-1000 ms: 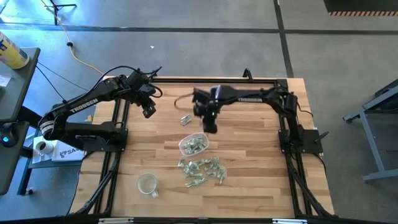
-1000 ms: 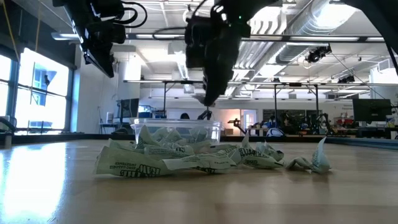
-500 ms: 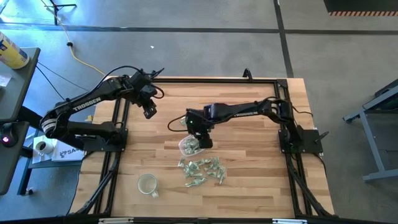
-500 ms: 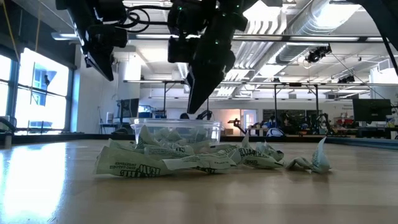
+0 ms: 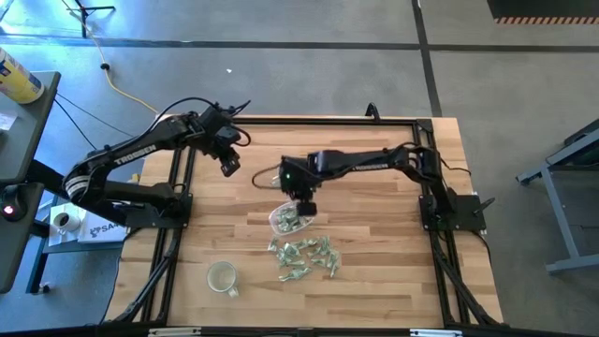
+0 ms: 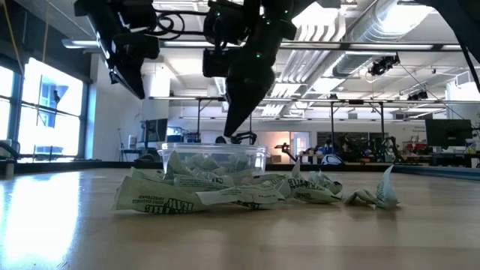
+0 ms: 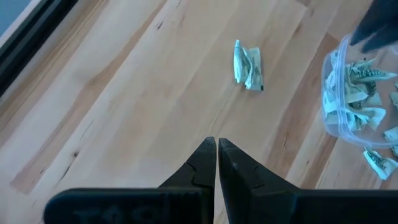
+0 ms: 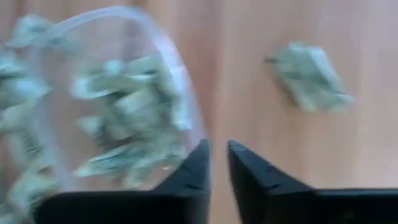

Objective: Pick and place Stevia / Truvia into bins
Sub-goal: Put the stevia packet into the transparent container

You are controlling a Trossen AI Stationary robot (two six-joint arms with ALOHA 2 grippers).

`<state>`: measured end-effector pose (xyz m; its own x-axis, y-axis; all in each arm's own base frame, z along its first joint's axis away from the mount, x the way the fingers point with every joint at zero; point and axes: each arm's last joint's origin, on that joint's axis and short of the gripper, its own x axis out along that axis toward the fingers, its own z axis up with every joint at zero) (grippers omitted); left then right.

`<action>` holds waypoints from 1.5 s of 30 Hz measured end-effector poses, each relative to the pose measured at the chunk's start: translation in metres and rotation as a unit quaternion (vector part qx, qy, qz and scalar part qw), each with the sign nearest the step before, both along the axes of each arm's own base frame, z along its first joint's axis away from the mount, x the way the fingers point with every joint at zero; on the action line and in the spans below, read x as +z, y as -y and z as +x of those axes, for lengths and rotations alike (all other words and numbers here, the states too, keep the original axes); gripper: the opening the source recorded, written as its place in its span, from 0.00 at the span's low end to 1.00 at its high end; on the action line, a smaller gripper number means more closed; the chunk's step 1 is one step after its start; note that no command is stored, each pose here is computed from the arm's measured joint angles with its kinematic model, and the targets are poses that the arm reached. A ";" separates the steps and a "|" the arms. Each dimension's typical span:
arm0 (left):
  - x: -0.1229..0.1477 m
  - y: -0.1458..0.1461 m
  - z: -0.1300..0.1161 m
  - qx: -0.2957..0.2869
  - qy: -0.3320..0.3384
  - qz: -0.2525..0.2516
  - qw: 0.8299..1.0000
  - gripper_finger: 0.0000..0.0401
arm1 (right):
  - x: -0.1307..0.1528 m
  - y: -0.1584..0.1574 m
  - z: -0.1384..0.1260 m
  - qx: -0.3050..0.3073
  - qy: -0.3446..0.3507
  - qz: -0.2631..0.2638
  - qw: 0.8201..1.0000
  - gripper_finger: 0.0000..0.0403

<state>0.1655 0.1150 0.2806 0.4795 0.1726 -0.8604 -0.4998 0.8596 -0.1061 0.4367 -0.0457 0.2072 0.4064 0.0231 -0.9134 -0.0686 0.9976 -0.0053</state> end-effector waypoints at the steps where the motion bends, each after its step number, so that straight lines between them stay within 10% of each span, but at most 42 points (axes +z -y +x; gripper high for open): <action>1: -0.002 -0.002 0.002 -0.004 -0.002 -0.001 1.000 0.14 | 0.002 0.007 0.000 -0.011 0.003 -0.003 1.000 0.07; 4: -0.010 -0.006 0.008 -0.016 -0.021 -0.008 1.000 0.14 | 0.008 0.025 -0.002 -0.018 0.008 -0.013 1.000 0.04; 11: -0.028 -0.011 0.029 -0.069 0.011 -0.098 0.993 0.14 | 0.015 0.053 -0.023 -0.028 -0.077 -0.018 0.996 0.32; 16: -0.028 -0.003 0.054 -0.069 0.020 -0.009 0.997 0.16 | 0.011 0.052 -0.054 -0.027 -0.149 0.019 0.988 0.53; 29: -0.058 0.008 0.111 -0.032 0.051 0.023 0.998 0.58 | 0.026 0.018 -0.176 -0.092 -0.039 -0.048 0.994 0.63; 34: -0.096 -0.011 0.120 0.033 0.021 -0.061 0.997 0.52 | 0.029 0.014 -0.196 -0.135 -0.018 -0.056 0.989 0.63; 45: -0.126 -0.014 0.131 0.033 -0.013 -0.053 0.998 0.33 | 0.028 0.014 -0.199 -0.148 -0.007 -0.054 0.988 0.63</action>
<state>0.2964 0.1292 0.1547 0.4474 0.1109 -0.8874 -0.5583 0.8098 -0.1803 0.2378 -0.0595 0.2355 0.3677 -0.1929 -0.9097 0.2245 0.9677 -0.1144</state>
